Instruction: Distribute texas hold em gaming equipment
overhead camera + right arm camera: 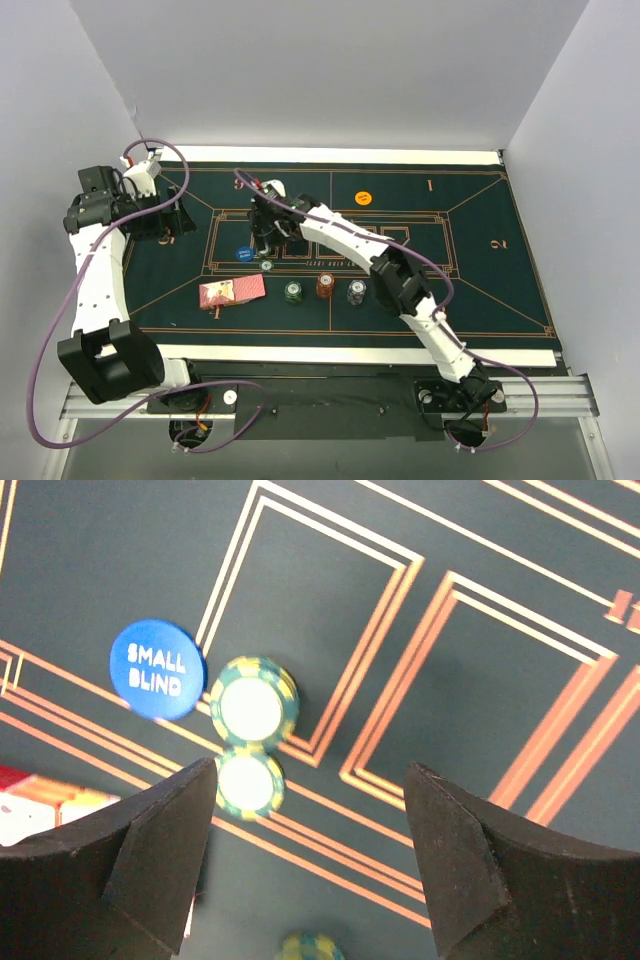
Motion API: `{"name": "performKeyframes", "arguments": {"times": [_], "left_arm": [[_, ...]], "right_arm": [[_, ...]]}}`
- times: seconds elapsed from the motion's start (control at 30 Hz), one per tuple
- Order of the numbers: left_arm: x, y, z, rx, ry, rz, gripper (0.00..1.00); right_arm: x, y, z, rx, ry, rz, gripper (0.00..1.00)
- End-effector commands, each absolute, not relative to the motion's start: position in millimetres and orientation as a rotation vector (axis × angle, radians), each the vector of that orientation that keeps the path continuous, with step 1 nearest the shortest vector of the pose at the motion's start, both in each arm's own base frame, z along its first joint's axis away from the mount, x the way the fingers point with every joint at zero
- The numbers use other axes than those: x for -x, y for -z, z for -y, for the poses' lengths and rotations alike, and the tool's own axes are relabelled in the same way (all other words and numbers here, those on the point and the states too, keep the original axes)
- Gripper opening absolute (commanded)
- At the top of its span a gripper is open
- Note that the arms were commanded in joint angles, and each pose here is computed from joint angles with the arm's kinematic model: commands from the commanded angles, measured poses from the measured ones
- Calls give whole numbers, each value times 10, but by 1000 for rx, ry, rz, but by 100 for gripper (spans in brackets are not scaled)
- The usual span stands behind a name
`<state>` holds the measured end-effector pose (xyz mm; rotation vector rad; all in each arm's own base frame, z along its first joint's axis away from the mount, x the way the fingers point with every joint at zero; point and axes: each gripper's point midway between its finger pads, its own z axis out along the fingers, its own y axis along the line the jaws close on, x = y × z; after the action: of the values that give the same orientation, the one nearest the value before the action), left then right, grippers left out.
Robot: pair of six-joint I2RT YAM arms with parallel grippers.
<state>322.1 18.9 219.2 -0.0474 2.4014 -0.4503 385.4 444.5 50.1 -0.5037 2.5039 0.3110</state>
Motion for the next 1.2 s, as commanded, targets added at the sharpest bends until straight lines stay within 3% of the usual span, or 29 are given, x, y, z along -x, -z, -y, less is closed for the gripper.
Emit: {"name": "performKeyframes", "arguments": {"times": [0.0, 0.37, 0.67, 1.17], "left_arm": [[-3207, -2506, -173, 28, 458, -2317, 97], [-3087, -2535, -141, 26, 455, -2311, 97], [-3065, -2560, -163, 26, 434, -2311, 97], [-3069, -2603, -176, 22, 421, -2305, 97]], "right_arm": [[-3773, -1388, -4138, 483, -304, -2391, 72], [-2831, -931, -3861, 772, -186, -2474, 84], [-2658, -749, -3940, 818, -195, -2511, 86], [-2506, -360, -3828, 828, -161, -2598, 63]]}}
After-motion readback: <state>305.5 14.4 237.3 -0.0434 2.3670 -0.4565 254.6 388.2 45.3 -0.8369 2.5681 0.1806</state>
